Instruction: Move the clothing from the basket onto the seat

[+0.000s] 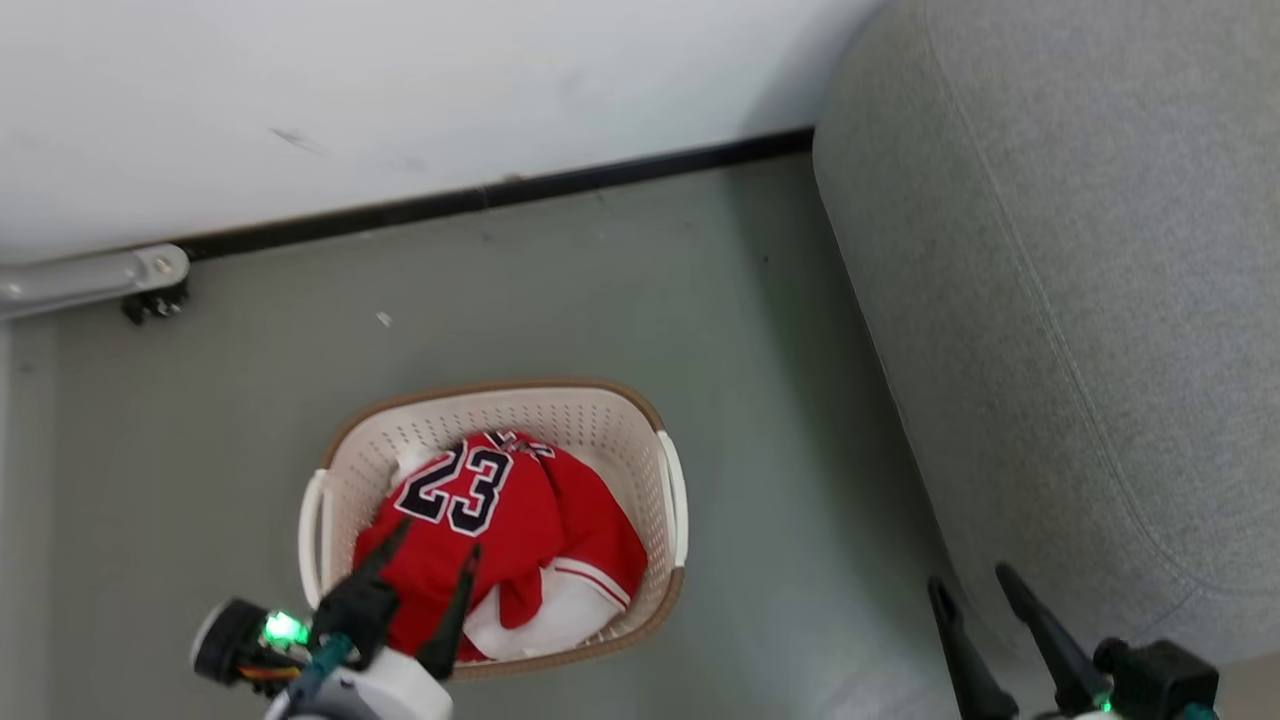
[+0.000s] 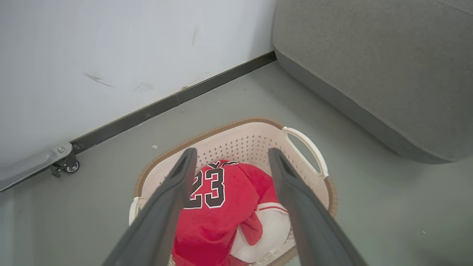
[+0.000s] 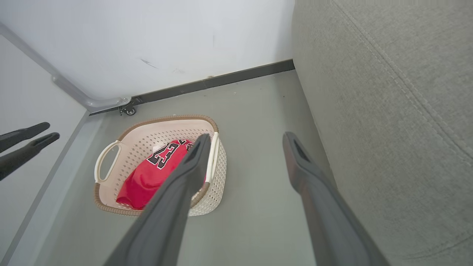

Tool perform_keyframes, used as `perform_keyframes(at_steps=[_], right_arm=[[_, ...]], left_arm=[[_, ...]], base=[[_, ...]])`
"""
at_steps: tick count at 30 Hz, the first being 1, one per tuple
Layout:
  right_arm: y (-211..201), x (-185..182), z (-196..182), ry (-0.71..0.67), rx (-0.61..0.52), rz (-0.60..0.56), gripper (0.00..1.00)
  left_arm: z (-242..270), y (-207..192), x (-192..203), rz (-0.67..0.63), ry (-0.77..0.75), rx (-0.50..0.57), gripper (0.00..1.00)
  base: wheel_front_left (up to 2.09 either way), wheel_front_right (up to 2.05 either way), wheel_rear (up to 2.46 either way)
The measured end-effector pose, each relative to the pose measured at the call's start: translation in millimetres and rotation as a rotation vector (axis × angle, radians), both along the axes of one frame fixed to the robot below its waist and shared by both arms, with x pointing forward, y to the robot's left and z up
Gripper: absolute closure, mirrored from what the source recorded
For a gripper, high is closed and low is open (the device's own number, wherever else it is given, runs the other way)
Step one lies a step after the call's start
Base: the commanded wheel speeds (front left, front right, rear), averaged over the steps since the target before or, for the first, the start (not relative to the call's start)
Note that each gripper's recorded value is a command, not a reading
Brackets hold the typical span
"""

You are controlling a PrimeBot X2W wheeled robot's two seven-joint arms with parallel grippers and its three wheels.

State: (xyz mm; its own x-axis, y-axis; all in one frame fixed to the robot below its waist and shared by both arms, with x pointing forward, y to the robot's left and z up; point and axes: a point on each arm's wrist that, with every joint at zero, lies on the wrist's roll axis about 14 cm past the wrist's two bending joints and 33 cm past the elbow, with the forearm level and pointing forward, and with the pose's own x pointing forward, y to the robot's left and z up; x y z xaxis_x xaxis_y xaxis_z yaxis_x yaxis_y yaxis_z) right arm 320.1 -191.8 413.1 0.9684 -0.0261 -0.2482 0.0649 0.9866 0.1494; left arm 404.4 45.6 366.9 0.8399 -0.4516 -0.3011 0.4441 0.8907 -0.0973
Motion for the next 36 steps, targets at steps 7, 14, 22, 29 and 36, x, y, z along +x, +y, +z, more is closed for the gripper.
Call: perform_keyframes(at_steps=[7, 14, 22, 29, 36], right_arm=[[0, 17, 0, -0.008, 0.019, -0.01, 0.0], [-2, 25, -13, 0.029, 0.017, -0.018, 0.0], [-4, 40, -22, 0.042, 0.023, -0.028, 0.0], [-6, 51, -31, 0.058, 0.02, -0.031, 0.0], [-4, 55, -45, 0.093, 0.025, -0.025, 0.0]], left_arm=[[-29, -10, 22, -0.051, 0.04, 0.03, 0.0], [-64, -21, 35, -0.145, 0.079, 0.089, 0.0], [-114, -24, 40, -0.211, 0.175, 0.145, 0.0], [-147, -30, 54, -0.276, 0.217, 0.197, 0.0], [-179, -49, 50, -0.352, 0.288, 0.223, 0.0]], base=[[0.0, 0.0, 0.0], [0.0, 0.0, 0.0], [0.0, 0.0, 0.0], [0.0, 0.0, 0.0], [0.0, 0.0, 0.0]])
